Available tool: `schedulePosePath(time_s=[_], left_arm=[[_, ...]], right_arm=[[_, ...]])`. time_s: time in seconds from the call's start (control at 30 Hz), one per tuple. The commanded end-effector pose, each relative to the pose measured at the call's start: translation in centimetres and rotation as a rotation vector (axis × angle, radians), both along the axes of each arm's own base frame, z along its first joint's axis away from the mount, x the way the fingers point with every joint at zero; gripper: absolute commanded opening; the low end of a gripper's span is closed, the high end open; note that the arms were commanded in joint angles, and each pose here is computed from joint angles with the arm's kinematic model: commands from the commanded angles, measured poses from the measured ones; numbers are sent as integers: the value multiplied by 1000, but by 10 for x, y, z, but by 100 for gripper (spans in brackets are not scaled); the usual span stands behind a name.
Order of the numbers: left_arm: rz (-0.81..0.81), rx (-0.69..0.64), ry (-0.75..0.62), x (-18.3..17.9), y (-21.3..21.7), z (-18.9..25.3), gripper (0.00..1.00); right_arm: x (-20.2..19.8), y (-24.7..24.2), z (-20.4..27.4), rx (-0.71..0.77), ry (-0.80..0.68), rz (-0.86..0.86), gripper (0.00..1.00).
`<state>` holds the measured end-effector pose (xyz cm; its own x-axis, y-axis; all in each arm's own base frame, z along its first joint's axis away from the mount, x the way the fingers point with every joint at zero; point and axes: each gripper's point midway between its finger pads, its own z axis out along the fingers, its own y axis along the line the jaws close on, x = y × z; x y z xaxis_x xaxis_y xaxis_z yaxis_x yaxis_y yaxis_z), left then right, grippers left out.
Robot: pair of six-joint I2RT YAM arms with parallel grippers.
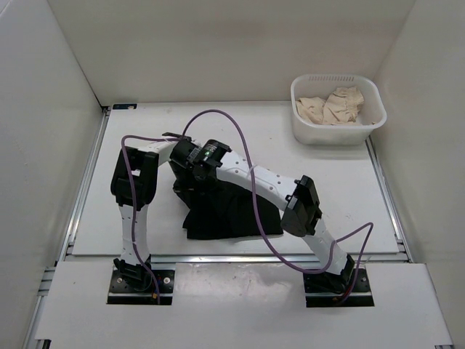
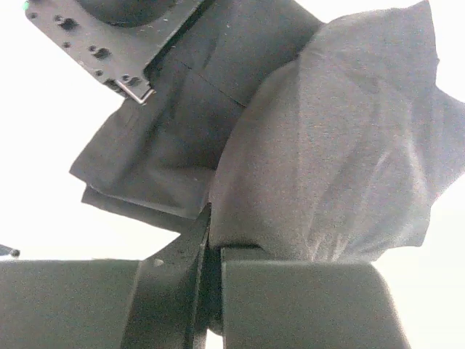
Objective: Fold and stack the trousers
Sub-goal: Fold the trousers
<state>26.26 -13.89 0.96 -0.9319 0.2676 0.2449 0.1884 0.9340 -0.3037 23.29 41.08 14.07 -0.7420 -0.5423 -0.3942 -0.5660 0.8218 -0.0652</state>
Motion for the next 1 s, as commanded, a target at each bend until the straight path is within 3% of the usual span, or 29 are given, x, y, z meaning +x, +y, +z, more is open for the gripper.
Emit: schedulePosePath(time_s=[0.0, 0.1, 0.13, 0.17, 0.2, 0.3, 0.33, 0.43, 0.47, 0.57, 0.7, 0.8, 0.9, 0.93, 0.97], left_arm=[[-47, -29, -90, 18, -14, -7, 14], [-47, -29, -90, 18, -14, -7, 14], [-47, -31, -99, 21, -15, -5, 14], [-38, -31, -99, 22, -13, -5, 14], [-38, -31, -99, 22, -13, -5, 14], [-5, -18, -103, 28, -1, -6, 14], [16, -2, -107, 32, 9, -7, 18], [67, 59, -151, 43, 39, 3, 32], [77, 91, -179, 50, 49, 7, 40], [110, 154, -274, 72, 72, 31, 47], [123, 272, -428, 98, 97, 73, 66], [107, 386, -580, 118, 107, 110, 69], [77, 389, -744, 125, 87, 149, 69], [61, 386, -806, 122, 78, 166, 70], [-12, 399, -854, 115, 53, 173, 73]], right_arm=[[-4, 37, -4, 67, -10, 153, 0], [-20, 30, -36, 10, 63, 188, 0], [-25, 31, -43, -2, 66, 208, 5], [-25, 31, -47, 5, 62, 208, 15], [-25, 33, -44, 18, 57, 229, 37], [-32, 50, -37, 64, 40, 284, 64], [-28, 55, -32, 76, 18, 315, 78], [-28, 57, 4, 119, -80, 339, 89], [-26, 62, 14, 161, -105, 338, 89], [-27, 49, 46, 239, -171, 302, 90], [-24, 31, 96, 359, -269, 215, 93], [-16, -6, 126, 409, -309, 111, 95], [-1, -60, 112, 378, -255, -99, 95], [12, -95, 78, 319, -217, -273, 94], [11, -119, 77, 333, -204, -376, 94]])
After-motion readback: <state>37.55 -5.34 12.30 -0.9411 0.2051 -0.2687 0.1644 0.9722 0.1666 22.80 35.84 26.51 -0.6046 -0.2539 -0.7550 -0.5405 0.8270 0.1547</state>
